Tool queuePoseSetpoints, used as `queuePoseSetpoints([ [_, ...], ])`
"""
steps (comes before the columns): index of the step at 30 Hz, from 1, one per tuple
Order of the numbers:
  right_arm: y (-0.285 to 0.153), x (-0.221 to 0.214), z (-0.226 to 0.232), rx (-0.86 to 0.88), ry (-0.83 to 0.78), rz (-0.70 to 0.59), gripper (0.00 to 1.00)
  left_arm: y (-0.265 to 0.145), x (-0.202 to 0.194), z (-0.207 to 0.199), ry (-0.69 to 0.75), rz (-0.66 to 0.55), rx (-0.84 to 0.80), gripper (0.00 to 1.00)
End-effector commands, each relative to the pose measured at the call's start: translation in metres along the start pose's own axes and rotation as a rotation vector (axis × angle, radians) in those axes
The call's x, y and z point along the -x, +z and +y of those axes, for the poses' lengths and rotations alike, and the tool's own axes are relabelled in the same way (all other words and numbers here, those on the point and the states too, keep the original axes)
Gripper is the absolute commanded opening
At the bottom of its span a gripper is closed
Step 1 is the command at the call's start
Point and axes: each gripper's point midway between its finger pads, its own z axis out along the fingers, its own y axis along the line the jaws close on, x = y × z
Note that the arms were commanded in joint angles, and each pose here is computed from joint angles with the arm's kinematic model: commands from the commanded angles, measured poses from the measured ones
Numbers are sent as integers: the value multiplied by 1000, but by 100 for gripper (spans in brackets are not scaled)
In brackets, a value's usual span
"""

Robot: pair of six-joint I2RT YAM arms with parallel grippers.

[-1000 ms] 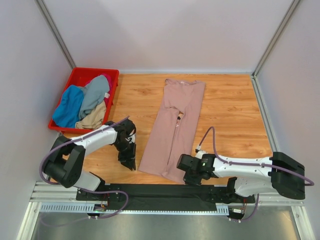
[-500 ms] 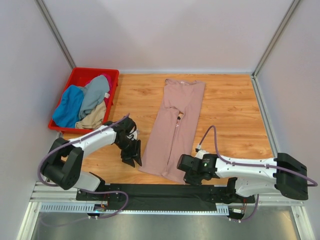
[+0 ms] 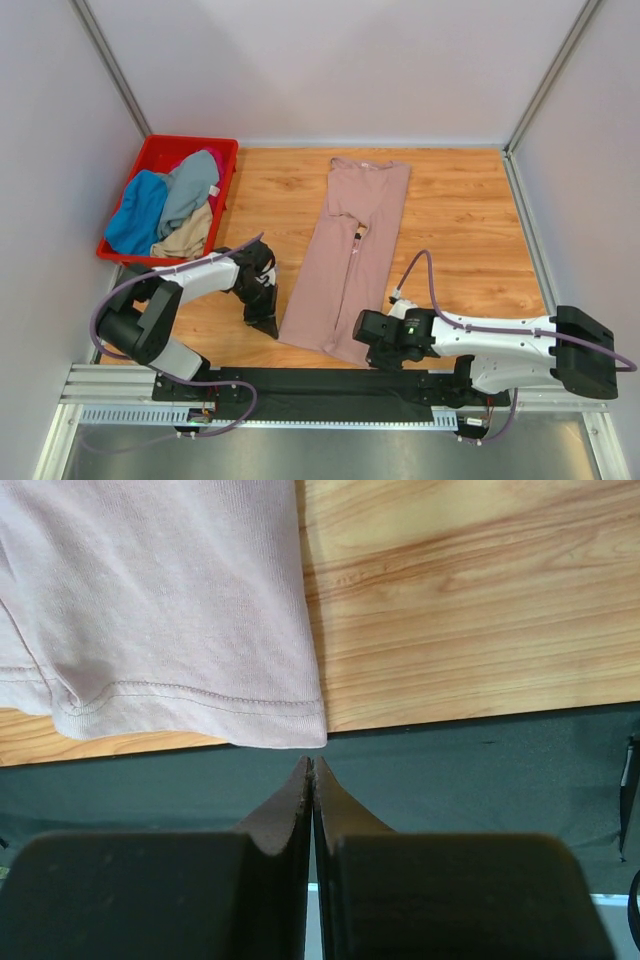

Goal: Fold and stack the t-shirts
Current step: Fold the tshirt

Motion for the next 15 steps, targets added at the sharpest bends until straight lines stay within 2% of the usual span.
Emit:
queuePoseSetpoints([
  [1,-8,8,10,21,27,-45,0,3,0,-6,7,2,-35,1],
  [8,-17,9,5,4,15,-52,0,-7,-23,-1,-48,24,-23,0],
  [13,-15,9,4,7,34,-59,1,-12,-24,-3,-45,12,-24,0],
  [15,-13,8,9,31,63,-58,12,-14,-21,-4,-35,7,-14,0],
])
